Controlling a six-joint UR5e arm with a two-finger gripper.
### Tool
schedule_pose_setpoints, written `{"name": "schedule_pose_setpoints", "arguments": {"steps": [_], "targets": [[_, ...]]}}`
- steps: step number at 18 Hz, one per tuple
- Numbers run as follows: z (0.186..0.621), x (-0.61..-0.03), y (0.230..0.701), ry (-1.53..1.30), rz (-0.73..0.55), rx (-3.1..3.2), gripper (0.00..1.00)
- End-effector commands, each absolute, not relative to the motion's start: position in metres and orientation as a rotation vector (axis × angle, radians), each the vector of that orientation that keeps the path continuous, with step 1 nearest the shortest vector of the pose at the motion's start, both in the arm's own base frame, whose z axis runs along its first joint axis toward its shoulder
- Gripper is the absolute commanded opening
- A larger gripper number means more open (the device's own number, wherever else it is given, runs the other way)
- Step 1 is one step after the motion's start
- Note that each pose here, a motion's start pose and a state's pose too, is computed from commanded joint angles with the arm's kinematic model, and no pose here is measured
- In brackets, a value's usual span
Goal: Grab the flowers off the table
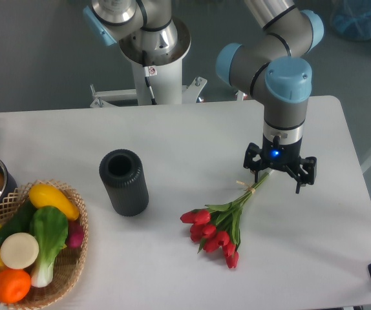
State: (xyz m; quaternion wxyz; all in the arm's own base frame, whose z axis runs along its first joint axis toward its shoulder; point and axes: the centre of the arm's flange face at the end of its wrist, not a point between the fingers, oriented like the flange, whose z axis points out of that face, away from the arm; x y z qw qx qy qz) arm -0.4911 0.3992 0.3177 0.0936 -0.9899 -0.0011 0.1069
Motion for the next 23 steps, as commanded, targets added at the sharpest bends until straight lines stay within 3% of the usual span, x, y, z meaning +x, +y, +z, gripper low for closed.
{"name": "schedule_pose_setpoints", "arguments": {"steps": [12,23], "targets": [[0.3,-0.487,0.399,-0.012,0.274,-2.945,1.0],[0.25,-0.475,0.42,0.153,0.219,-2.975,1.0]]}}
